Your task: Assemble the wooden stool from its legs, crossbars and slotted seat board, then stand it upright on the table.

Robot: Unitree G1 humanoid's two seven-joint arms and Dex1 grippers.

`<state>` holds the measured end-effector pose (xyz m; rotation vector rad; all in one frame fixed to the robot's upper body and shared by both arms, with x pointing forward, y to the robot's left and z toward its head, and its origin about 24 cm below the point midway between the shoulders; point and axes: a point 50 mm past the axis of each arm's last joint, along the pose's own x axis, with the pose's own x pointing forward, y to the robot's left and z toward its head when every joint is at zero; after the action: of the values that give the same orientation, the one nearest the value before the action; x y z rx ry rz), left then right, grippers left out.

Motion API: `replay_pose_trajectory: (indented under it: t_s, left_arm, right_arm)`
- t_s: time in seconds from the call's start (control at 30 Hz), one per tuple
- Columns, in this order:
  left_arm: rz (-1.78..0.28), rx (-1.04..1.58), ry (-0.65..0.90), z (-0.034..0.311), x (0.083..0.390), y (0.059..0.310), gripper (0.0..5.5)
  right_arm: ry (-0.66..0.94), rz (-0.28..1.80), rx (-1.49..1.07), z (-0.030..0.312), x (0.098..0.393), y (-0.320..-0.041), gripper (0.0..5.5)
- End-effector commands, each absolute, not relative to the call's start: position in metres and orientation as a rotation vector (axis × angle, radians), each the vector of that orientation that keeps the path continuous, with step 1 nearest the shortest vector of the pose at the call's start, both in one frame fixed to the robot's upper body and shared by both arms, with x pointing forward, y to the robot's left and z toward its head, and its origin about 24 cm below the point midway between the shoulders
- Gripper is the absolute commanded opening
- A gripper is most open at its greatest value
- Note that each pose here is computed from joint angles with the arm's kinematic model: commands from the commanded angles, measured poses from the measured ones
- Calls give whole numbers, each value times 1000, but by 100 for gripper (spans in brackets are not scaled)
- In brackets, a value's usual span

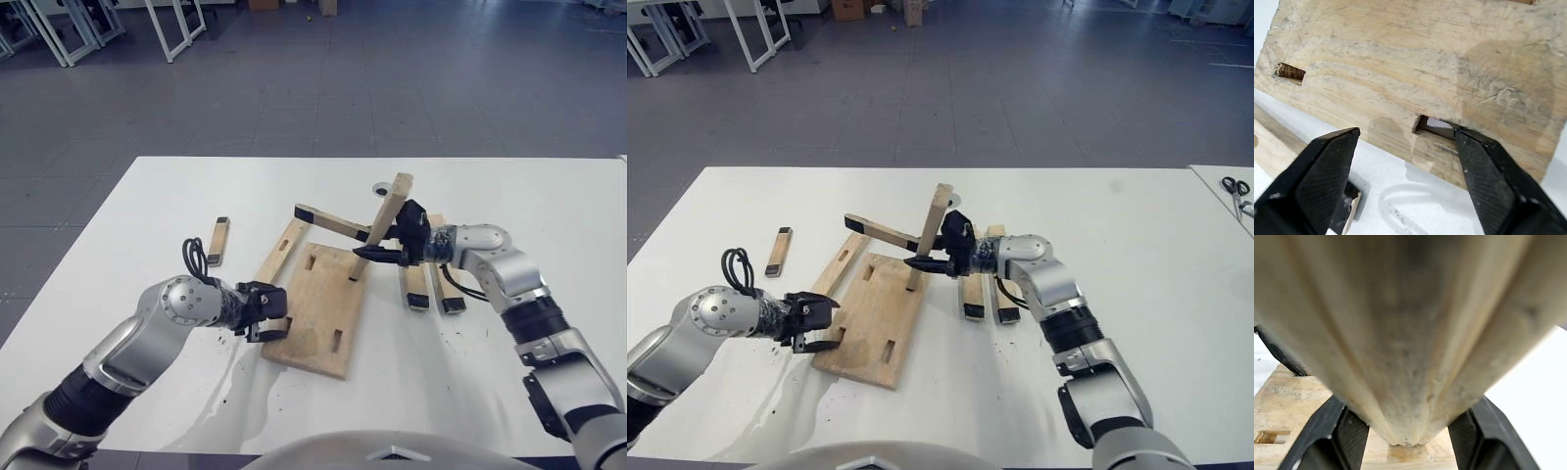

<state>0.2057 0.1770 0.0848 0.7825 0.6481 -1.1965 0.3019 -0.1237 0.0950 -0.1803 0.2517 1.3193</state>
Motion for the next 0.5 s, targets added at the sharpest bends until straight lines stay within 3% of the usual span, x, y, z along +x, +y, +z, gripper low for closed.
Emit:
replay_pose_trajectory:
  t_s: [0.03, 0.37, 0.5]
  left_arm:
    - [-1253, 552, 577, 93, 194, 147, 360]
    - [-1211, 544, 583, 89, 196, 145, 360]
    - [-1198, 537, 577, 87, 197, 143, 360]
  right_arm:
    - [867, 1115, -323, 9, 273, -190, 201]
    - [1038, 1268, -89, -8, 270, -186, 201]
    - [939, 1288, -129, 7, 283, -179, 201]
